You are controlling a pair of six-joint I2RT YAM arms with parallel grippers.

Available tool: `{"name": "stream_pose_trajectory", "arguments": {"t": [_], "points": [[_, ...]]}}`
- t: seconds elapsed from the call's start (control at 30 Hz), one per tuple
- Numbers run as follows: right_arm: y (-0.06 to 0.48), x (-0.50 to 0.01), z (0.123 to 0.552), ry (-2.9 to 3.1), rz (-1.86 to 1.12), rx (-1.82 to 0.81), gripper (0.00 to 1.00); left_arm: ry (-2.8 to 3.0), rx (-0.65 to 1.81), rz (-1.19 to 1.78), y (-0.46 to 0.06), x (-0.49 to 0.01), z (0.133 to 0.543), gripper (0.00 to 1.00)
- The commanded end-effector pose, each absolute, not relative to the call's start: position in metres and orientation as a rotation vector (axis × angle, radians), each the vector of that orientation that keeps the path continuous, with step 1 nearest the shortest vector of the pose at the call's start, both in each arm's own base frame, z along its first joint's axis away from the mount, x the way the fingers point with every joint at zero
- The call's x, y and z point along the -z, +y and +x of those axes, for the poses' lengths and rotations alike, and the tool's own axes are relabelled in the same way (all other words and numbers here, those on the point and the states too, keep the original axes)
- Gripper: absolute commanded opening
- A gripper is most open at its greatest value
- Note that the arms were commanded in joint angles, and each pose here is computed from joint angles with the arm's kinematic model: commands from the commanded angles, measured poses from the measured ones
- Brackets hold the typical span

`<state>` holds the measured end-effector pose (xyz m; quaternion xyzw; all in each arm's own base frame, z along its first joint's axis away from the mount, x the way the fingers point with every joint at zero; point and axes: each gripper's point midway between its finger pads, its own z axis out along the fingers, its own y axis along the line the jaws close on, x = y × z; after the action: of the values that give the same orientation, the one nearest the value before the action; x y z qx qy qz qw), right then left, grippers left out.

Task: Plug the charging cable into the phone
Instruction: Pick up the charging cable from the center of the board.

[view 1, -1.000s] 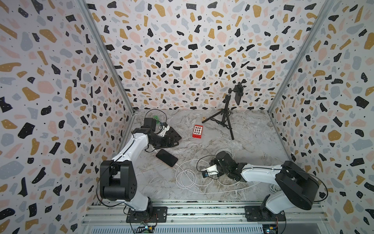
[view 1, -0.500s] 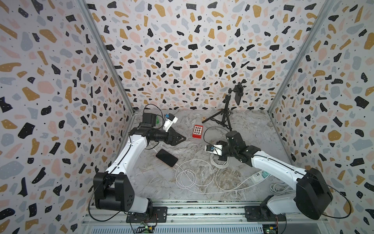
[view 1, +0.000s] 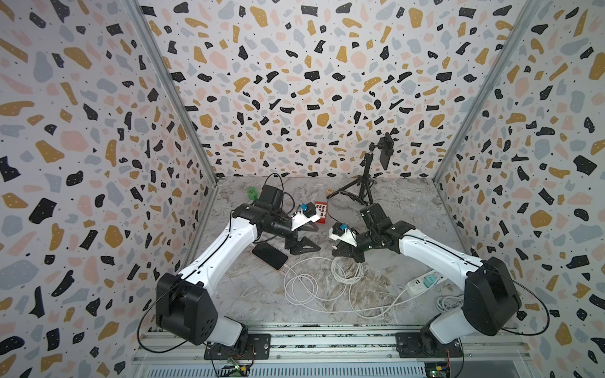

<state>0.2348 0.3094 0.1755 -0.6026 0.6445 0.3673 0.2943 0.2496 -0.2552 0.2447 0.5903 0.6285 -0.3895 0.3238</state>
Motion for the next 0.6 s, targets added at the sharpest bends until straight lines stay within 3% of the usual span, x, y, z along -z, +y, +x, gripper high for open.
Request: {"name": "stream_pose_trajectory", "arguments": {"t": [0.0, 0.3, 0.57], "points": [[0.315, -0.207, 0.227, 1.668, -1.567, -1.092, 0.00, 1.617, 0.923, 1.622, -0.259, -0.226, 0.255, 0.83], [0.320, -0.219, 0.224, 1.661, -1.538, -1.179, 0.00, 1.558, 1.025, 1.623, -0.280, -0.235, 0.251, 0.75], [0.323, -0.220, 0.227, 1.682, -1.513, -1.214, 0.00, 1.534, 1.120, 1.629, -0.294, -0.242, 0.240, 0.61]]}}
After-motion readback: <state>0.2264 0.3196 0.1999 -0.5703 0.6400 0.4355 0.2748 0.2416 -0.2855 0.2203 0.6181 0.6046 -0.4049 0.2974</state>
